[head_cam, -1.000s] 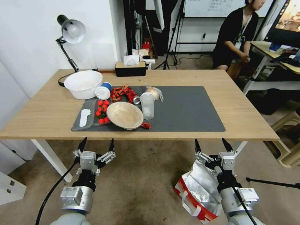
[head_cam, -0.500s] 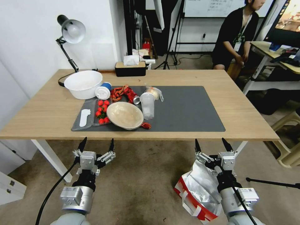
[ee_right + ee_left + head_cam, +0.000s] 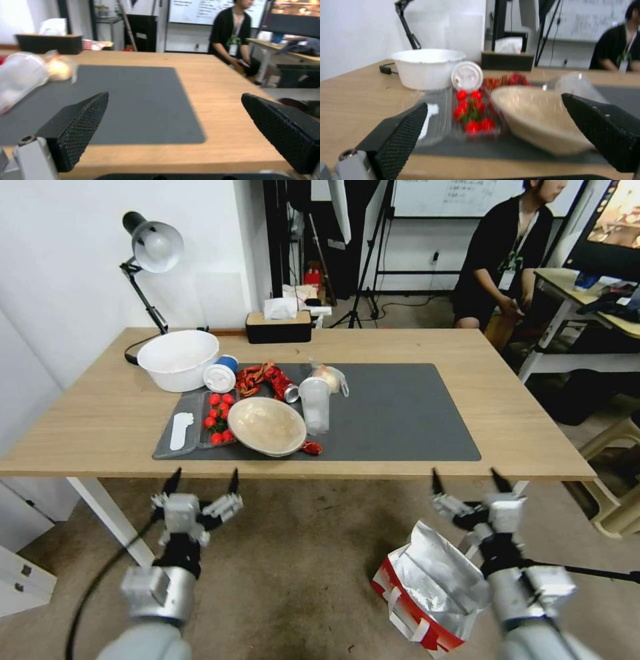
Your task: Pick up the food delivery bag from the floor and place it on the table.
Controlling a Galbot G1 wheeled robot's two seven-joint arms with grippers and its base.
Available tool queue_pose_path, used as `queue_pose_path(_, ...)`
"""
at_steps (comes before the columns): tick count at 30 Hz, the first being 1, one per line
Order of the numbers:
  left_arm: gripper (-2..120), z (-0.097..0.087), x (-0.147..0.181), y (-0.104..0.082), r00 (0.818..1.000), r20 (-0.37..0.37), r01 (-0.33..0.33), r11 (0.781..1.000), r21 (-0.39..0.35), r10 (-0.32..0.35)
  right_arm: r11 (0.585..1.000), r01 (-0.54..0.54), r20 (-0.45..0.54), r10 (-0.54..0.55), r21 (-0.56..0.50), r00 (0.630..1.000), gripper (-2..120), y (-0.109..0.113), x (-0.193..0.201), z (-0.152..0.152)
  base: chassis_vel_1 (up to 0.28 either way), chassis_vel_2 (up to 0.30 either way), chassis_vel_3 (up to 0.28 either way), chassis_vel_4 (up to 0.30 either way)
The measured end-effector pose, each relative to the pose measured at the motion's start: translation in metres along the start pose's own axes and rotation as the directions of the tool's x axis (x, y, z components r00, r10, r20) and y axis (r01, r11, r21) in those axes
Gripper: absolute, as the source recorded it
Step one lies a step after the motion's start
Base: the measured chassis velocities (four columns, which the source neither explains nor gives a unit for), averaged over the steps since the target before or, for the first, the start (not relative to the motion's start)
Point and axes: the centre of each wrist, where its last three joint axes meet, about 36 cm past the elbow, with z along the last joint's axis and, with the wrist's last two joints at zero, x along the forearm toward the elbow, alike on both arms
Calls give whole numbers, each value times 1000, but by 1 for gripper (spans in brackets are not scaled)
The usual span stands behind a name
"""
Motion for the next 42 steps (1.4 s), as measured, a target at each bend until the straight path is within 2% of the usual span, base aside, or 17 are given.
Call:
queue_pose_path(4,100,6,-1,4,1000,4,1,1000,8,-1,1000,-9,-5,9,-11,1000,100,-10,-1,-10,0,0,0,0)
queue_pose_path(13,100,21,1,9,1000,16,-5,1000,-29,6,1000,-4,-3,4,-12,1000,100,-10,-1,-8,0,0,0,0)
queue_pose_path(42,100,29,1,13,1000,14,-4,1000,-21,4,1000,-5,0,5,-4,1000,100,-11,-3,-5,0,0,0,0)
